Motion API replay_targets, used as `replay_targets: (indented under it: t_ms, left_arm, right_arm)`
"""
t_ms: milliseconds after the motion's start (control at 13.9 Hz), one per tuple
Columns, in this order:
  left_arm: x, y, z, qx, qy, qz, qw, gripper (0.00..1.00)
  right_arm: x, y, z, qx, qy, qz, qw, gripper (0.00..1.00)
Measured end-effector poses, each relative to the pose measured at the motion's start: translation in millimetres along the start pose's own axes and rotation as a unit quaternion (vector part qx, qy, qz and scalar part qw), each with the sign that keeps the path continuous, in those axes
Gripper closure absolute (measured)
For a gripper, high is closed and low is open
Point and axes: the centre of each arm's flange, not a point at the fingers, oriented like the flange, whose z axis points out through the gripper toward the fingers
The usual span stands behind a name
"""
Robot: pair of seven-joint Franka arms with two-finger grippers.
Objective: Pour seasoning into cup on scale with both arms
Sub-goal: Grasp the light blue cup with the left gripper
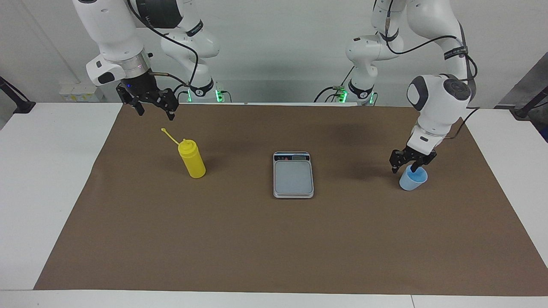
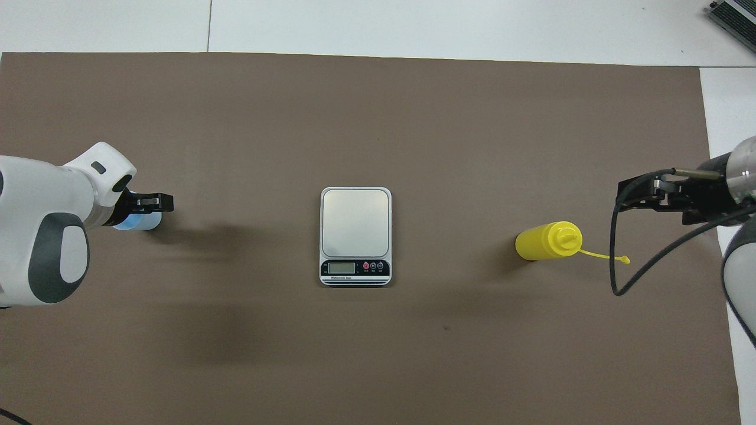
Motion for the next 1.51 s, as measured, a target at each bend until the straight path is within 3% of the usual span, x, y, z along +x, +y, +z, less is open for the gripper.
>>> replay_targets:
  t_ms: [288,504,648,1152,1296,1368,1440,1512]
  left_arm:
    - [1,-3,18,-0.001,-0.008,-0.003,1.0,0.28]
    - [1,-4,19,-0.001,-0.009,-0.003,1.0,0.32]
    - [1,-5,19,-0.001,-0.009,-0.005,1.0,0.4]
    - [-6,-12,28,0.001,-0.02,-0.011,1.0,0.46]
    - [-7,-15,28,0.001,-0.021,-0.013,1.0,0.76]
    - [-7,-15,29,0.001,-0.021,-0.013,1.0,0.85]
    - [-7,-15,28,0.001,-0.021,-0.013,1.0,0.86]
    - [-5,-16,25,0.002,-0.018,-0.014,1.0,0.93]
  right_arm:
    - [0,0,0,0.0,0.0,0.0,1.0,0.0]
    - [0,0,0,0.0,0.0,0.0,1.0,0.0]
    - [0,0,0,0.0,0.0,0.0,1.0,0.0]
    - [0,0,0,0.0,0.0,0.0,1.0,0.0]
    - [0,0,0,0.0,0.0,0.0,1.0,0.0]
    - [0,0,0,0.0,0.0,0.0,1.0,0.0]
    - [0,0,0,0.0,0.0,0.0,1.0,0.0]
    - [0,0,0,0.0,0.0,0.0,1.0,0.0]
